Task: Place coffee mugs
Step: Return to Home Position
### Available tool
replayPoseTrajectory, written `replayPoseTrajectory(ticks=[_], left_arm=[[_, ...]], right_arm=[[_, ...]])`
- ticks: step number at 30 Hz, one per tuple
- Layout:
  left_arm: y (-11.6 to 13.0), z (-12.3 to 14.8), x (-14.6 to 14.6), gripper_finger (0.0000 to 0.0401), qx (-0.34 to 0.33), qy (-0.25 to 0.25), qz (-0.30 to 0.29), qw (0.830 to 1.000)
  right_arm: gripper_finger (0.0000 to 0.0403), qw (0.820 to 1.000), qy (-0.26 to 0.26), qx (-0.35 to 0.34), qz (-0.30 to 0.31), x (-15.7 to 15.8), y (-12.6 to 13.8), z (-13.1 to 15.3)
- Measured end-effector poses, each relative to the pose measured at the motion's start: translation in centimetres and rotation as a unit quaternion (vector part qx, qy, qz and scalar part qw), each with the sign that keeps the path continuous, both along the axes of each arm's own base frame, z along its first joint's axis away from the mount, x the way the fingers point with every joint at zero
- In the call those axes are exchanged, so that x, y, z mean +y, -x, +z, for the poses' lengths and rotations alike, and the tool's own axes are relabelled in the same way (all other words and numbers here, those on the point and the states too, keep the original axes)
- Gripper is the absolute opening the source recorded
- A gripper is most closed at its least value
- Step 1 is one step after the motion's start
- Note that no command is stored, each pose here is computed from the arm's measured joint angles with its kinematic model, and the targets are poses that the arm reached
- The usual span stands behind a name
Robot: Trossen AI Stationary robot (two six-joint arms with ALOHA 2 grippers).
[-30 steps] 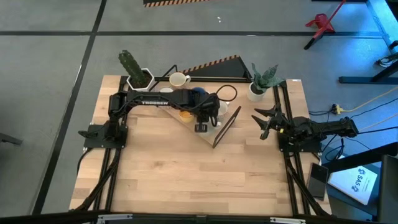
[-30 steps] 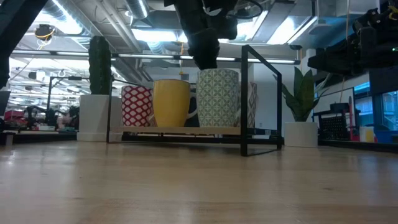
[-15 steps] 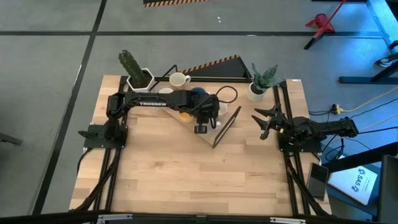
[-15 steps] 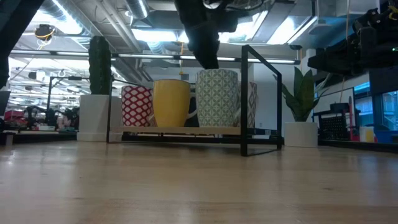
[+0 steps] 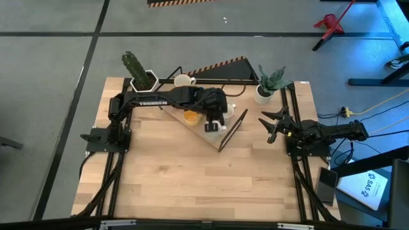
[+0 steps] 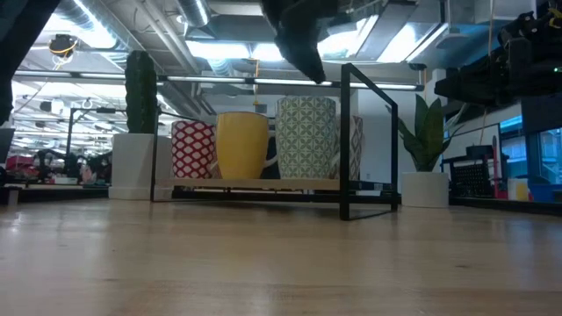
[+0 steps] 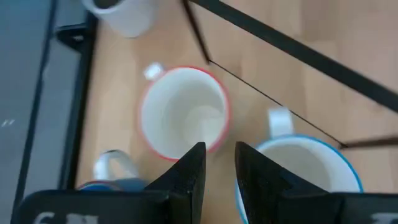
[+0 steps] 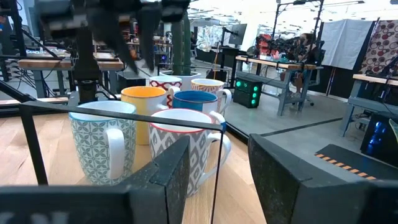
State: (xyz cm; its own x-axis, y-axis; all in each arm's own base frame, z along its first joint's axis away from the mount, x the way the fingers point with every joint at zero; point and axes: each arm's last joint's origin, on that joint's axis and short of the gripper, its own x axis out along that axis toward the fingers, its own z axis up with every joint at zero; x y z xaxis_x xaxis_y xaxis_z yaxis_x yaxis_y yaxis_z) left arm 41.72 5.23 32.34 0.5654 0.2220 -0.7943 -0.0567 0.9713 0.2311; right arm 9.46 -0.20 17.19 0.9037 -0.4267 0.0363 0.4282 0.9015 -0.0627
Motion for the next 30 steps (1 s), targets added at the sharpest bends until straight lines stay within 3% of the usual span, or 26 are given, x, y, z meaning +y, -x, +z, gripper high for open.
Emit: replayPoseTrajectory(ticks=[3, 6, 11, 14, 17, 19, 23, 27, 30], left_arm=[[0.0, 2.3, 0.0, 0.0080, -0.038, 0.002, 0.021, 0.999], [0.6, 7.1, -0.8, 0.0080, -0.120, 0.007, 0.010, 0.993], [3.8, 15.3, -2.7, 0.0080, -0.249, 0.012, 0.001, 0.968], [6.2, 18.1, -3.7, 0.0080, -0.316, -0.006, -0.004, 0.949], [9.5, 20.3, -4.4, 0.0080, -0.341, 0.008, 0.004, 0.940], [11.5, 20.9, -4.7, 0.0080, -0.333, 0.014, -0.008, 0.943], [15.3, 21.7, -4.4, 0.0080, -0.309, 0.046, 0.007, 0.950], [19.0, 22.1, -3.2, 0.0080, -0.295, 0.053, 0.052, 0.952], [20.4, 21.5, -3.2, 0.0080, -0.289, 0.047, 0.043, 0.955]], right_arm=[[0.0150, 1.000, 0.000, 0.000, 0.000, 0.0, 0.0, 0.0], [0.0150, 1.000, 0.003, 0.001, -0.004, 0.0, 0.0, 0.0], [0.0150, 1.000, 0.007, -0.001, -0.015, -0.1, 0.0, 0.1], [0.0150, 1.000, 0.003, -0.003, 0.001, 0.0, 0.0, 0.1], [0.0150, 0.999, -0.012, -0.015, 0.037, 0.2, -0.1, 0.1], [0.0150, 0.996, -0.022, -0.039, 0.075, 0.4, -0.1, 0.6], [0.0150, 0.980, 0.071, -0.084, 0.164, 0.9, 0.6, 3.5], [0.0150, 0.976, 0.106, -0.115, 0.152, 0.6, 1.9, 7.0], [0.0150, 0.973, 0.136, -0.116, 0.145, 0.5, 3.1, 9.4]])
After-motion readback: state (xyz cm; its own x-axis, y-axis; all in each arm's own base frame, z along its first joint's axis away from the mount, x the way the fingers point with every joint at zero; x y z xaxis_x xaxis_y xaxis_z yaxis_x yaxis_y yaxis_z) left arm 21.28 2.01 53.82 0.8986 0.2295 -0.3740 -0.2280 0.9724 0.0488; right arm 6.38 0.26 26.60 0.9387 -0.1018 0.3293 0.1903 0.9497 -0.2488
